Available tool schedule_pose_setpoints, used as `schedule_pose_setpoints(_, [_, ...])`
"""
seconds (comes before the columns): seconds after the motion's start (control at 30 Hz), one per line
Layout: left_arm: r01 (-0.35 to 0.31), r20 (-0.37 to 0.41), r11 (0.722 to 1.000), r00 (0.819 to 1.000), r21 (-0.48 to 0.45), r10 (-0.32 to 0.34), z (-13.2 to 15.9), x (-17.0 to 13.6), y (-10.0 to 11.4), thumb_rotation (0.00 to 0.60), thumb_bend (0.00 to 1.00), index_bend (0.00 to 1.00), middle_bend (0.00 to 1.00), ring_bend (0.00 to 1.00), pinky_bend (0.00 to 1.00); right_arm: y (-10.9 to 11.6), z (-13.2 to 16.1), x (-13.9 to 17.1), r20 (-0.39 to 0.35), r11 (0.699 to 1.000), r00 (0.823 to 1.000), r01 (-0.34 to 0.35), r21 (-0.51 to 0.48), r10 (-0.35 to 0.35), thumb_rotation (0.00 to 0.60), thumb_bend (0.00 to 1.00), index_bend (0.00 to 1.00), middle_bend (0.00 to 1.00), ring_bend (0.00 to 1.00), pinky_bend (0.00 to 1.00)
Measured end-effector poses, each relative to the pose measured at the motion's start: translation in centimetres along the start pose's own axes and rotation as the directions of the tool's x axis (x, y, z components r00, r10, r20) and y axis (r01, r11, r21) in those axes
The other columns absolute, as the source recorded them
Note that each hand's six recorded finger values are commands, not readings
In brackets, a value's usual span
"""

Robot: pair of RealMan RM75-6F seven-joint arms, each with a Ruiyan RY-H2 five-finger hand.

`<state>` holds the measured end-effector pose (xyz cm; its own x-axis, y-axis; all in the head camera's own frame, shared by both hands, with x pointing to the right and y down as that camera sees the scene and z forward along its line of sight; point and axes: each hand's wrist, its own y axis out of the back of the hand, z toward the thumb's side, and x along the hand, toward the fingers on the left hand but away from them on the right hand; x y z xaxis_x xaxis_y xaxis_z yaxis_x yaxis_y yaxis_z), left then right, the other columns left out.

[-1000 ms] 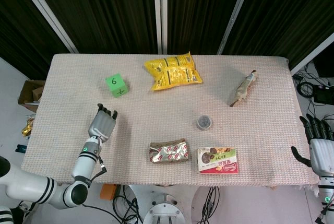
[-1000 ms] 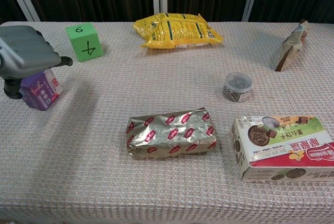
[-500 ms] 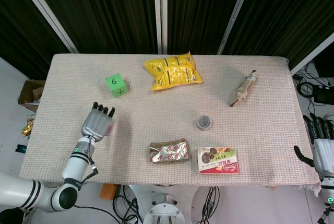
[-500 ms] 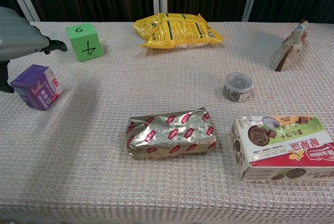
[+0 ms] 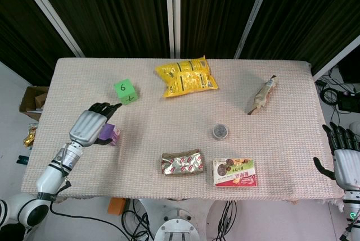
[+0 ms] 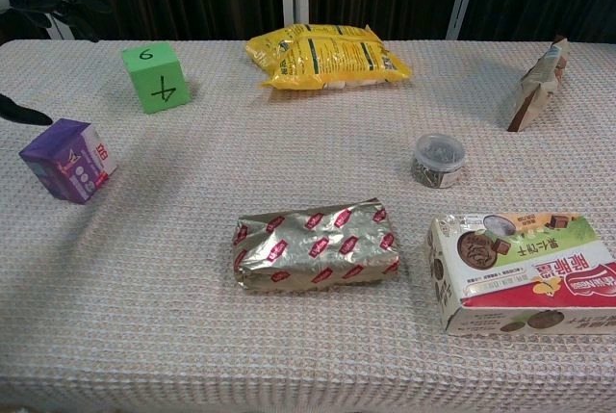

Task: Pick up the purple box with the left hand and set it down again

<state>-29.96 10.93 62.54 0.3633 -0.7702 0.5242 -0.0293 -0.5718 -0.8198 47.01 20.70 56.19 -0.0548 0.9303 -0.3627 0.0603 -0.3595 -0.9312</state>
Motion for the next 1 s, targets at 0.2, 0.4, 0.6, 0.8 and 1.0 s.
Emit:
schedule_pose_setpoints(0.2, [0.046,0.036,0.978,0.999,-0.205,-0.040,-3.8,-0.6,-2.2,0.600,0.13,0.06,0.18,0.11,0.19,1.2,0.2,0.4,-0.010,0.999,1.000,0.028,0.015,-0.028,0.600,0.21,0.00,0.00,0.00,0.00])
schedule_pose_setpoints(0.4, [0.120,0.055,0.959,0.992,-0.257,-0.110,-6.6,-1.2,-4.5,0.600,0.13,0.03,0.16,0.10,0.19,1.3,0.1,0.3,-0.004,1.000,1.000,0.027,0.016,-0.027,0.600,0.21,0.00,0.00,0.00,0.00])
schedule_pose_setpoints(0.6, [0.137,0.049,0.965,0.990,-0.224,-0.129,-7.3,-1.3,-6.3,0.600,0.13,0.02,0.14,0.10,0.19,0.9,0.3,0.3,-0.008,1.000,1.000,0.015,0.019,-0.014,0.600,0.21,0.00,0.00,0.00,0.00])
schedule_pose_setpoints(0.8, [0.132,0.062,0.961,0.991,-0.242,-0.121,-7.1,-0.7,-7.0,0.600,0.13,0.02,0.15,0.10,0.19,0.9,0.4,0.3,-0.009,1.000,1.000,0.017,0.023,-0.017,0.600,0.21,0.00,0.00,0.00,0.00])
schedule_pose_setpoints(1.0, [0.140,0.069,0.954,0.990,-0.265,-0.126,-7.1,0.3,-7.4,0.600,0.13,0.02,0.18,0.10,0.19,0.9,0.4,0.4,-0.006,1.000,1.000,0.016,0.026,-0.016,0.600,0.21,0.00,0.00,0.00,0.00])
